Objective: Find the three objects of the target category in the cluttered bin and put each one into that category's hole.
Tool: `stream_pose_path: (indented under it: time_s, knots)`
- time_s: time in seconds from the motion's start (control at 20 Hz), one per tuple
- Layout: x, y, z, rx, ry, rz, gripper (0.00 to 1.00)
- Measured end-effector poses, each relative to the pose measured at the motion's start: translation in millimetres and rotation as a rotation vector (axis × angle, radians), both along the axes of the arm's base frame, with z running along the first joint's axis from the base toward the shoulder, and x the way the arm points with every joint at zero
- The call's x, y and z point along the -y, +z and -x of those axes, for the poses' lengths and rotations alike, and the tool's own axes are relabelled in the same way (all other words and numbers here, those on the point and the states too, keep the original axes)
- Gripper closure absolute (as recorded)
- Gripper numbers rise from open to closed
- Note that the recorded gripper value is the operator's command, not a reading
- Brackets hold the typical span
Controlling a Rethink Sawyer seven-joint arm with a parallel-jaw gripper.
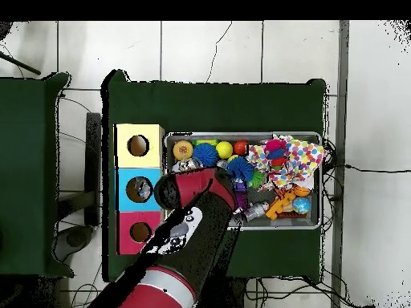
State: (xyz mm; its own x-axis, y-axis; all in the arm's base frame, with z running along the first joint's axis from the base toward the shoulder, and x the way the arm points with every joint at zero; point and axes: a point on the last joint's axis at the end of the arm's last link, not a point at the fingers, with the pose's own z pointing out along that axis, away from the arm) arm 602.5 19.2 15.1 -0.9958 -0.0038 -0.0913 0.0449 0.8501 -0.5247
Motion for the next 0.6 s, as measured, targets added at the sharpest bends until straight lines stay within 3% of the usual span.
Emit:
stream_pose_path:
  time_s: [0.6]
  knots:
    - [-5.1, 0.6, -11.1, 0.018, 0.024, 0.059, 0.0]
